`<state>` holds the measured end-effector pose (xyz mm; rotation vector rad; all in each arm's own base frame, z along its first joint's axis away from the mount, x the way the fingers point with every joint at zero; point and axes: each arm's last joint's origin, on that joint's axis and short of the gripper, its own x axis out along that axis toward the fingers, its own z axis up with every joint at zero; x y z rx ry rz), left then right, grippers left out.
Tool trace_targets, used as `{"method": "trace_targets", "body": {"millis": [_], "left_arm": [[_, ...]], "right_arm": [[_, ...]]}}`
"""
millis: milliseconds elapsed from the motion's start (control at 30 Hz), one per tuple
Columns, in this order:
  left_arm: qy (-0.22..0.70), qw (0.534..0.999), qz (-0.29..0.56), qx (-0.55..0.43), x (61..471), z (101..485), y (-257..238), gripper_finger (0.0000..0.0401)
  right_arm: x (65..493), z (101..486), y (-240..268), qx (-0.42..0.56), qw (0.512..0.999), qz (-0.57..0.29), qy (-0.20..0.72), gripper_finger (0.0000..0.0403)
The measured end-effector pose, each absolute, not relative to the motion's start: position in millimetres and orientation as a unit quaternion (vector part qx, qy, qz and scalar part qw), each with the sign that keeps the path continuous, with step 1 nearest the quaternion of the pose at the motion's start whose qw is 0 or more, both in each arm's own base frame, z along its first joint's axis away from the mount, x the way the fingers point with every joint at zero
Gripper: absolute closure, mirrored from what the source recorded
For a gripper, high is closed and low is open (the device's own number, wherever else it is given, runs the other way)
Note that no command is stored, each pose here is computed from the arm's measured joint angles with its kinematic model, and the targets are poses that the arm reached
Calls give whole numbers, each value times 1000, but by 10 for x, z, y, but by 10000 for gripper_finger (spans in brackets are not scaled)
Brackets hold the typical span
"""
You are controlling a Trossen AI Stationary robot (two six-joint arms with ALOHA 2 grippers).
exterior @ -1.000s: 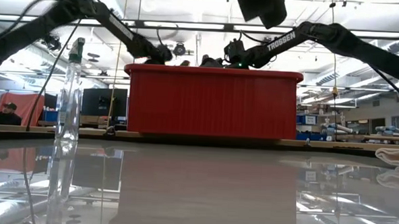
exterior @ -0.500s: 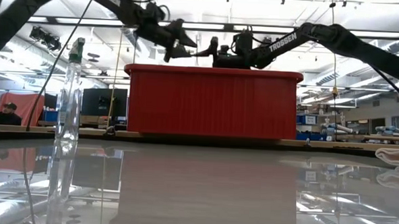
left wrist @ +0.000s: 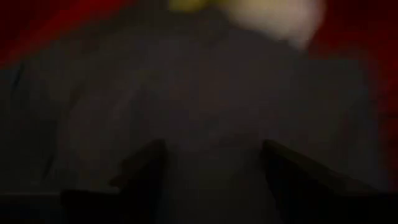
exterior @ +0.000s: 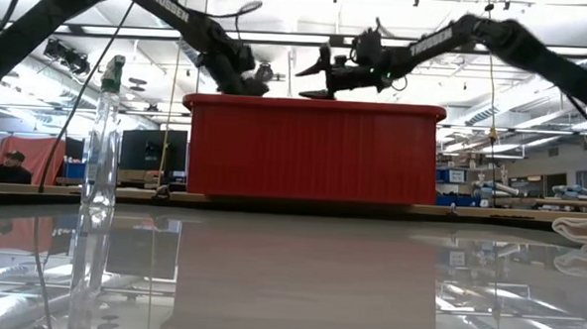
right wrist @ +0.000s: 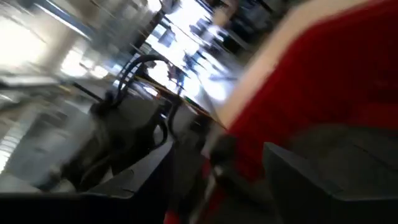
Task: Fold laundry
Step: Return to Home Position
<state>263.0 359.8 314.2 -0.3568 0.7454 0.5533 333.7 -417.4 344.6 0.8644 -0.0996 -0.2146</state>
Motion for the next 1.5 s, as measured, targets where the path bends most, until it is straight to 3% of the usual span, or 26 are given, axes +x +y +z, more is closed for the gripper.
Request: {"method": "trace_targets", "body": {"millis": [67, 200, 367, 567, 667, 767, 967, 1267, 1500], "left_arm": [[408, 849, 282, -182, 2509, 3064, 3599, 143], [392, 861, 247, -210, 2352, 3192, 3552, 173], [314, 907, 230, -161, 2225, 3864, 3159, 216], [172, 972, 141, -81, 2023, 4738, 2353, 263], [131, 983, 118, -48, 1937, 4865, 1969, 280], [93, 990, 91, -55, 1971, 4690, 1671, 286], [-15, 993, 75, -86, 1916, 4118, 1073, 287], [-65, 986, 74, -133, 1390, 3401, 421, 287], [-6, 989, -12, -149, 1369, 2893, 171, 287]], "right_arm": [[3266, 3535, -4085, 401, 907, -128, -10, 162], [3110, 3751, -3812, 336, 923, -172, 75, 182], [2996, 4161, -3247, 275, 937, -163, 144, 228], [2673, 4708, -2512, 190, 955, -138, 183, 312], [2521, 4862, -2175, 155, 954, -144, 213, 358], [2390, 4921, -1879, 128, 955, -136, 229, 393], [2156, 4770, -1281, 127, 969, -95, 192, 391], [1721, 3955, -394, 117, 992, -36, 40, 398], [1580, 3163, -117, 152, 986, -4, 71, 393]]}}
